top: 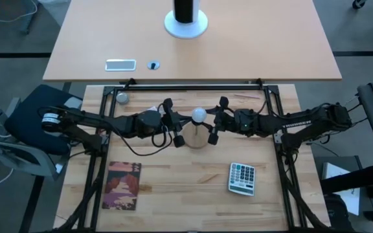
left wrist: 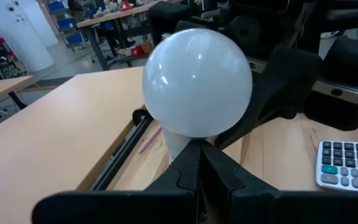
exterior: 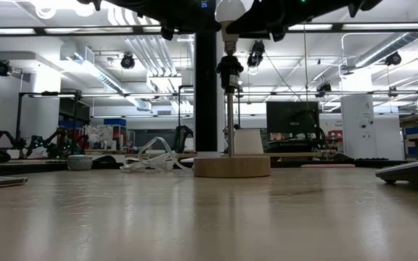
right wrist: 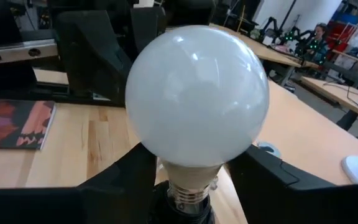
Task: Screw lightbulb
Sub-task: Remove the lightbulb from the lamp, then return to Home Position
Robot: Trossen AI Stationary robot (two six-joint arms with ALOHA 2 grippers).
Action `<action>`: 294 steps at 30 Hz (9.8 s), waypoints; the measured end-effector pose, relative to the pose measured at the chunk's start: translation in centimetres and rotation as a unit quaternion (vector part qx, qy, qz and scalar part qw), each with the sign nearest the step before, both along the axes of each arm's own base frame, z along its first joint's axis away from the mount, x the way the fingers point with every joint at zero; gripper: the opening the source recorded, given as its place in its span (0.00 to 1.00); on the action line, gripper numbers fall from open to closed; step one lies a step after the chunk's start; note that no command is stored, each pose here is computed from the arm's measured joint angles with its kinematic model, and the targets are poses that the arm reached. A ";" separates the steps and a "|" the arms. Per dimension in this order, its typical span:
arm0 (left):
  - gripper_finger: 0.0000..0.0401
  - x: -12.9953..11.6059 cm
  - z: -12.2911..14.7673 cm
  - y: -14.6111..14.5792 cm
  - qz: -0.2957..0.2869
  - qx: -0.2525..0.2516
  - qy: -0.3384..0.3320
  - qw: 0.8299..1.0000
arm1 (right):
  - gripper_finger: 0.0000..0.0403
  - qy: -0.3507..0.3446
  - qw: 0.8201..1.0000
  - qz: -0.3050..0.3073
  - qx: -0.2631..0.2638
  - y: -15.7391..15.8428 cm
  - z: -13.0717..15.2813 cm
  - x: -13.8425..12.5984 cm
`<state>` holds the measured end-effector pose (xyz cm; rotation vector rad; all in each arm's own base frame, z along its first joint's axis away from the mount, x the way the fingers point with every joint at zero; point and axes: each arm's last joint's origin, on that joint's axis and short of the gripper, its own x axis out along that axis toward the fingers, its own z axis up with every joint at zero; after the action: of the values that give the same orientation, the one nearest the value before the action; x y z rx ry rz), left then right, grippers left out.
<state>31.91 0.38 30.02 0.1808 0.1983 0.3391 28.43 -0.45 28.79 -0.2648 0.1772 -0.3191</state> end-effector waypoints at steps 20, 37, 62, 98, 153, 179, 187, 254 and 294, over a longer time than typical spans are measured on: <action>0.00 0.1 0.3 -0.3 -0.050 0.005 -0.012 0.999 | 0.47 -0.001 0.999 0.054 -0.008 0.3 0.3 0.1; 0.00 0.1 0.3 -0.3 -0.052 0.004 -0.012 0.999 | 0.32 -0.002 0.999 0.051 -0.005 0.4 0.3 0.1; 0.00 -0.2 -0.1 0.1 0.013 0.032 0.023 0.999 | 0.31 0.200 0.952 -0.200 0.118 -1.3 -3.0 -5.7; 0.00 -3.4 -5.9 0.7 0.166 -0.018 0.257 0.952 | 0.43 0.398 0.868 -0.204 0.216 -0.7 -13.8 -4.8; 0.00 -19.5 -6.4 2.9 -0.026 -0.044 -0.096 0.994 | 0.30 -0.089 0.993 0.051 0.059 0.4 -2.7 -19.4; 0.00 -22.6 -11.7 0.1 -0.054 -0.006 -0.104 0.993 | 0.17 -0.100 0.990 0.073 0.061 0.4 -7.3 -20.5; 0.00 -22.0 -13.1 -0.3 -0.123 0.049 -0.084 0.988 | 0.13 -0.087 0.987 0.108 0.079 0.7 -9.5 -19.6; 0.00 -19.7 -16.1 -0.3 -0.101 -0.032 0.074 0.992 | 0.12 -0.149 0.960 0.114 0.209 0.8 -11.4 -18.7; 0.00 -19.5 -16.9 -0.3 -0.099 -0.034 0.110 0.988 | 0.12 -0.150 0.960 0.114 0.209 0.8 -11.4 -18.7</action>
<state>12.45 0.09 13.17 0.1687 0.4068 0.1129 9.70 0.36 17.39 0.1833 -0.0871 -0.0844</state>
